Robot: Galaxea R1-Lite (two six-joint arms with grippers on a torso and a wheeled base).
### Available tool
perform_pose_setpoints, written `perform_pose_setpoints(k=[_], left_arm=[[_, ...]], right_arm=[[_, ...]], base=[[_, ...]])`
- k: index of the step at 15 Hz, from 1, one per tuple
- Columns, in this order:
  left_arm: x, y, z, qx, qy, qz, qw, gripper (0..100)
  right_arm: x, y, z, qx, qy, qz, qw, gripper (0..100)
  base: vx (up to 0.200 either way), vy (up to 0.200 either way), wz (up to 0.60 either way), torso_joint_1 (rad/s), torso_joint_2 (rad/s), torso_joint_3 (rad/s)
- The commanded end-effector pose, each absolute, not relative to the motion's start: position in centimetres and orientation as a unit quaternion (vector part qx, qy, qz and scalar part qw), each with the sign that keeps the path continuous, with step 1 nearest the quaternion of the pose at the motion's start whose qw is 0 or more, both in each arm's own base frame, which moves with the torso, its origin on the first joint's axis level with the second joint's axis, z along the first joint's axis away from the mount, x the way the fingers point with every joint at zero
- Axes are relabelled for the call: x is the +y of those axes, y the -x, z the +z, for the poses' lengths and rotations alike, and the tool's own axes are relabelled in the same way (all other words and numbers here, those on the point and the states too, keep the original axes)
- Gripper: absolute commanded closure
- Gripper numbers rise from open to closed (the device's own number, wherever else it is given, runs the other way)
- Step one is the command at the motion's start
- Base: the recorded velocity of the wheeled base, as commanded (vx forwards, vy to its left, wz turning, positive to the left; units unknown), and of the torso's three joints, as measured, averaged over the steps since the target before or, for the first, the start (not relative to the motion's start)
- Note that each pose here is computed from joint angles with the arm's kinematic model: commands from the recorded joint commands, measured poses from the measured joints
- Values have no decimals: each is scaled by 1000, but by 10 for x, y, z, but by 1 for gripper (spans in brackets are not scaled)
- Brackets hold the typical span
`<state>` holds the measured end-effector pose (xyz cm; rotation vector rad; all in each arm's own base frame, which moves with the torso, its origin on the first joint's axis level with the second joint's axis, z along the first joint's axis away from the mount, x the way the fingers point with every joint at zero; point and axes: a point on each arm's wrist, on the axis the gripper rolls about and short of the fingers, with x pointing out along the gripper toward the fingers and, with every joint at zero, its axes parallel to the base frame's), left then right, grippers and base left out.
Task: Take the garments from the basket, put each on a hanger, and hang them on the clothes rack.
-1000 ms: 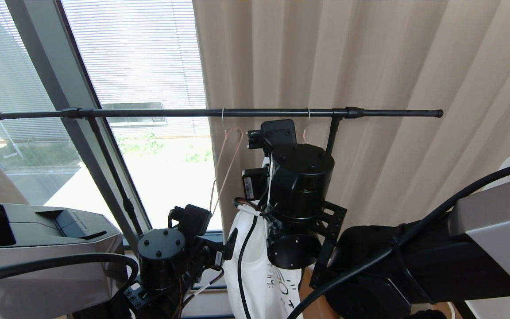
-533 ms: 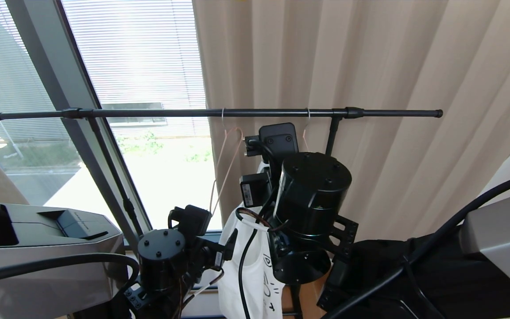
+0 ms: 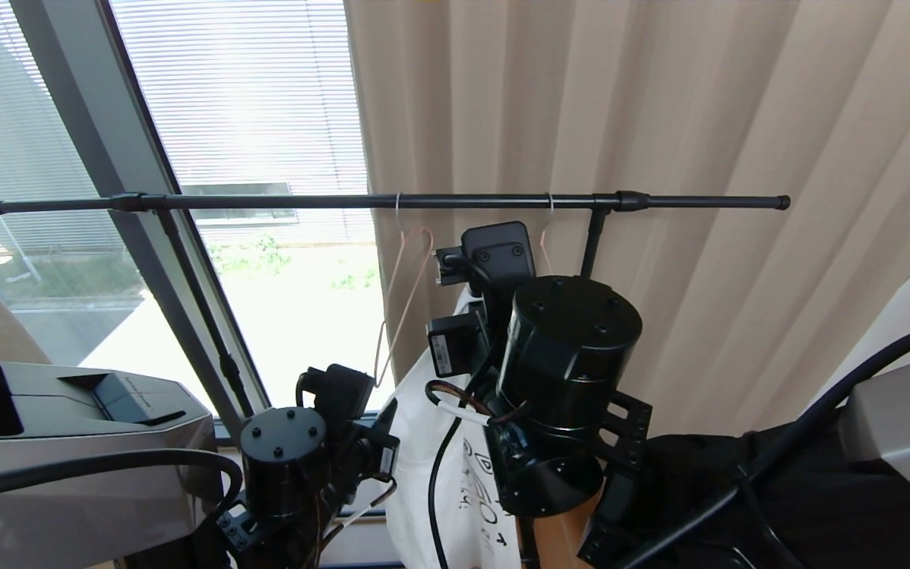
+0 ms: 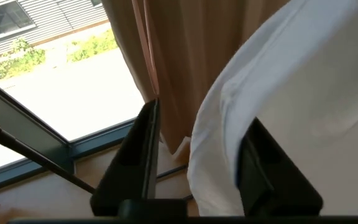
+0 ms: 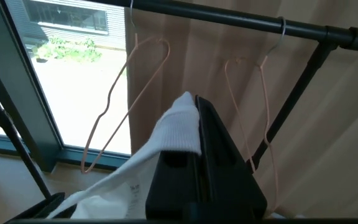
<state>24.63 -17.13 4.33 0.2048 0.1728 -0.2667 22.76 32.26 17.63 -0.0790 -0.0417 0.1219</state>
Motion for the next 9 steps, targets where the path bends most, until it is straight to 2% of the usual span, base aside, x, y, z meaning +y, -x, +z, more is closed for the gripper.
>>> perform_pose_setpoints(k=[1, 4, 9], left_arm=[[-169, -244, 50, 78, -98, -132, 983, 100], [-165, -246, 58, 67, -91, -126, 986, 100], [-152, -250, 82, 28, -82, -105, 991, 100]], right_arm=[[316, -237, 176, -21, 42, 54, 997, 100], [306, -249, 176, -20, 45, 38, 998, 100], [288, -256, 166, -8, 86, 69, 994, 100]], base=[[0, 0, 0, 0, 0, 0], [0, 0, 0, 0, 0, 0], [0, 0, 0, 0, 0, 0]])
